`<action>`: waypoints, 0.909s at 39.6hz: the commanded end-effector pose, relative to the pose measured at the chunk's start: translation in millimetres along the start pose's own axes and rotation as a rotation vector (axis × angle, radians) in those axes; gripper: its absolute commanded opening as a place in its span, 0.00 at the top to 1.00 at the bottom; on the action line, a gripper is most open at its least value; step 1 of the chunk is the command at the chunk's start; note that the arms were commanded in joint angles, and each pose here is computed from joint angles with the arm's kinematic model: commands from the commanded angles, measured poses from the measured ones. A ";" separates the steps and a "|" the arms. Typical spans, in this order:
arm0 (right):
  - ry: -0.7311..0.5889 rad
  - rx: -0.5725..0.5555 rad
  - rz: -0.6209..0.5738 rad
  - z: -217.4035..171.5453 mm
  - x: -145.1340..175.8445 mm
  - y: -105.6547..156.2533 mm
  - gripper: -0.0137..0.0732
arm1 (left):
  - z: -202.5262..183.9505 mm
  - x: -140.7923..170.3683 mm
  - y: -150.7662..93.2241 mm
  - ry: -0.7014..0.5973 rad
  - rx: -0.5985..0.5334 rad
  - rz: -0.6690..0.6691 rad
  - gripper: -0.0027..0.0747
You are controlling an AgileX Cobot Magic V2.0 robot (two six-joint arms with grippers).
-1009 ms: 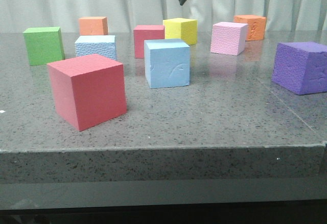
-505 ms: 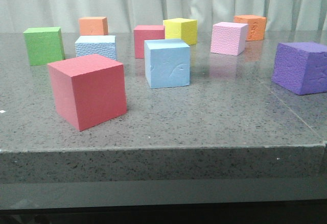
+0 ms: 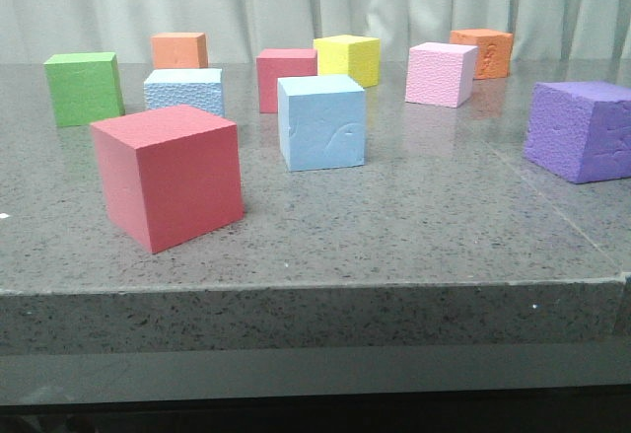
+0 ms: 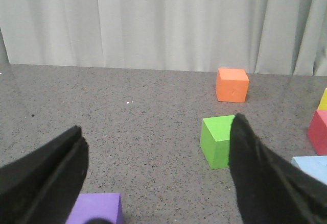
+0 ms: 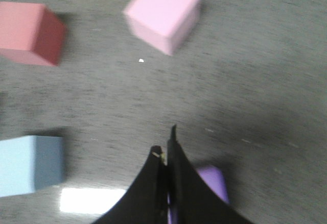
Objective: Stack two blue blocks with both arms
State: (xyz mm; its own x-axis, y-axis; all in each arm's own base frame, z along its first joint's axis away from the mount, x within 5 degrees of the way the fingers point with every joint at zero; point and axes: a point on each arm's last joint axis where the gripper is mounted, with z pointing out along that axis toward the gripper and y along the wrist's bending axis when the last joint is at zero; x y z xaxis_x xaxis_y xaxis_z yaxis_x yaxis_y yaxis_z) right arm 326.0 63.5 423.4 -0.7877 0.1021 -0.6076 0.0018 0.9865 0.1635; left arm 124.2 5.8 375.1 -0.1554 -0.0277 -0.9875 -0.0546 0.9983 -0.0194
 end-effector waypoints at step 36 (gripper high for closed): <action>-0.663 0.035 -0.056 -56.3 224.9 -76.9 0.92 | -2.7 -19.0 -0.6 -0.117 0.005 0.003 0.25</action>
State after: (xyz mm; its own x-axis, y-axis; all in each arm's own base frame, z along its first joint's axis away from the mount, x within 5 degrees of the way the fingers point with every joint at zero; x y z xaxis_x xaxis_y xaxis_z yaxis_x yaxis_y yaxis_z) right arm 124.0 3.8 308.8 -0.4076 0.1166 -0.9057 0.0318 0.9930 0.1135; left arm 124.2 5.8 375.1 -0.1554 -0.0277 -0.9875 -0.0546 0.9983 -0.0194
